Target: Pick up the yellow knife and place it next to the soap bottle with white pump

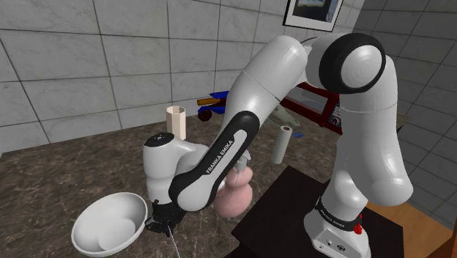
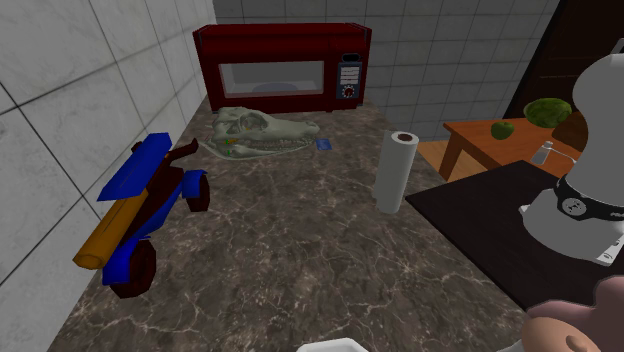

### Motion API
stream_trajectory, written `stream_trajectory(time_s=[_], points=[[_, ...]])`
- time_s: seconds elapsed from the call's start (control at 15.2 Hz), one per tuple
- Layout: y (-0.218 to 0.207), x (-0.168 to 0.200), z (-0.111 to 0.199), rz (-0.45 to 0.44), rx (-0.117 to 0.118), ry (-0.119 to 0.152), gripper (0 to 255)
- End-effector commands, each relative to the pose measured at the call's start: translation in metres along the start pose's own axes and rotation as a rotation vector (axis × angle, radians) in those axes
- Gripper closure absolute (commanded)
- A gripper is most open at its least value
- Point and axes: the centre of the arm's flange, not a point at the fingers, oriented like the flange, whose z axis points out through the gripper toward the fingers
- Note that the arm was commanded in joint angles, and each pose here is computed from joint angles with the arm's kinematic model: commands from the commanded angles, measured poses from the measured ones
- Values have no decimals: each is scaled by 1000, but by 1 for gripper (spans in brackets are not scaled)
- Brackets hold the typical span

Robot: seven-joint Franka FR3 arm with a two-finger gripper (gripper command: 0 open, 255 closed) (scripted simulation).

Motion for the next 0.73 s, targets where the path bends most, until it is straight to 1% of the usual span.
stream_trajectory(time_s=[0.0, 0.46, 0.53, 0.66], points=[[0, 1, 6, -1, -1, -1, 255], [0, 1, 6, -1, -1, -1, 255], [0, 1, 6, -1, -1, -1, 0], [0, 1, 6, -1, -1, -1, 0]])
